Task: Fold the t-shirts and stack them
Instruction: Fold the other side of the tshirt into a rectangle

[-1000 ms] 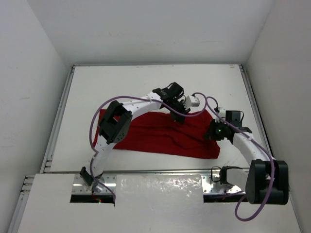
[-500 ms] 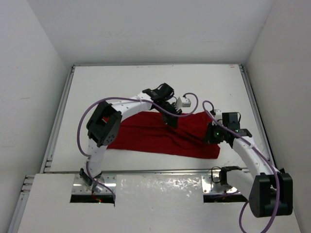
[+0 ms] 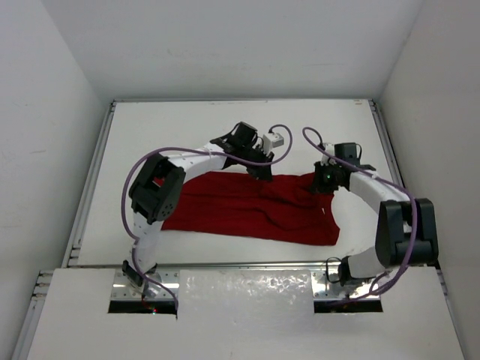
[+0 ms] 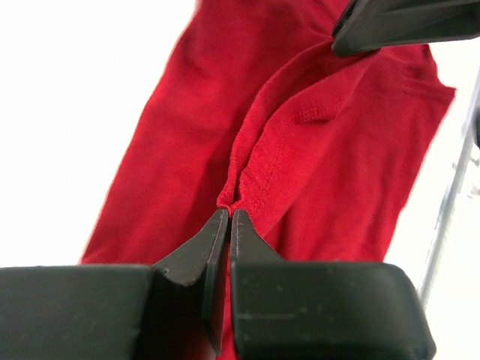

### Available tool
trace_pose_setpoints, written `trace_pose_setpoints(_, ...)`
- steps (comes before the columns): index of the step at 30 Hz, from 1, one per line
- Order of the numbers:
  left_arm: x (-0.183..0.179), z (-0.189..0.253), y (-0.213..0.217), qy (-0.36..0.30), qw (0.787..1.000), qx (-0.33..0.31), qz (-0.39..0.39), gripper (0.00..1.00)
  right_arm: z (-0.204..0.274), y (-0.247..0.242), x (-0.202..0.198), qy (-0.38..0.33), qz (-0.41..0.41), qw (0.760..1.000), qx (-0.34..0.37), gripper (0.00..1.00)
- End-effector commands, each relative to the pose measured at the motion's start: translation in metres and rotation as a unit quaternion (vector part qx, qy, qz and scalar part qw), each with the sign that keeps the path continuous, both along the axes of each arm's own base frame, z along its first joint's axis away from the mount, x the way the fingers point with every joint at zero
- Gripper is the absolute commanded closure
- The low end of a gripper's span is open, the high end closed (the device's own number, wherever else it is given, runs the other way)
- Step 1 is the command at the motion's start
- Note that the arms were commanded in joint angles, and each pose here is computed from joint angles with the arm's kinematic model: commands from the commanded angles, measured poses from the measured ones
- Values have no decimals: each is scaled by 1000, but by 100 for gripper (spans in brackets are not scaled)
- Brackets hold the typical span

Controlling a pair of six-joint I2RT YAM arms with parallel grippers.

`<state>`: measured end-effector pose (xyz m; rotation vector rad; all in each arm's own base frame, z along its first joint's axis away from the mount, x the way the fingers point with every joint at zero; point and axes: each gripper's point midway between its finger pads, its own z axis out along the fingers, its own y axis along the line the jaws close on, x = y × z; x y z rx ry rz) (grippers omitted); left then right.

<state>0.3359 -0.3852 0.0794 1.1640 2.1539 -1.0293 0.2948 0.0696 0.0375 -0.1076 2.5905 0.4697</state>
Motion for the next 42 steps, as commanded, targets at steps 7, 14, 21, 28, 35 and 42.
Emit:
trace_pose_setpoints(7, 35, 6, 1, -37, 996, -13, 78, 100, 1, -18, 54, -44, -23, 998, -39, 100)
trace_pose_setpoints(14, 33, -11, 1, -20, 997, -4, 80, 100, -4, -18, 66, -38, -30, 998, -36, 93)
trace_pose_setpoints(21, 26, -30, 7, 0, 996, 15, 89, 100, 15, -36, 74, -53, -68, 994, -65, 58)
trace_pose_setpoints(28, 30, -34, 12, 0, 994, 25, 109, 100, 52, -29, 53, -127, -115, 985, -18, 54)
trace_pose_setpoints(35, 24, -37, 11, 10, 995, 26, 98, 98, 29, -1, 20, -126, -81, 988, 27, 75)
trace_pose_setpoints(42, 23, -44, 14, 6, 994, 44, 104, 83, 1, 12, 13, -85, -90, 992, 36, 91)
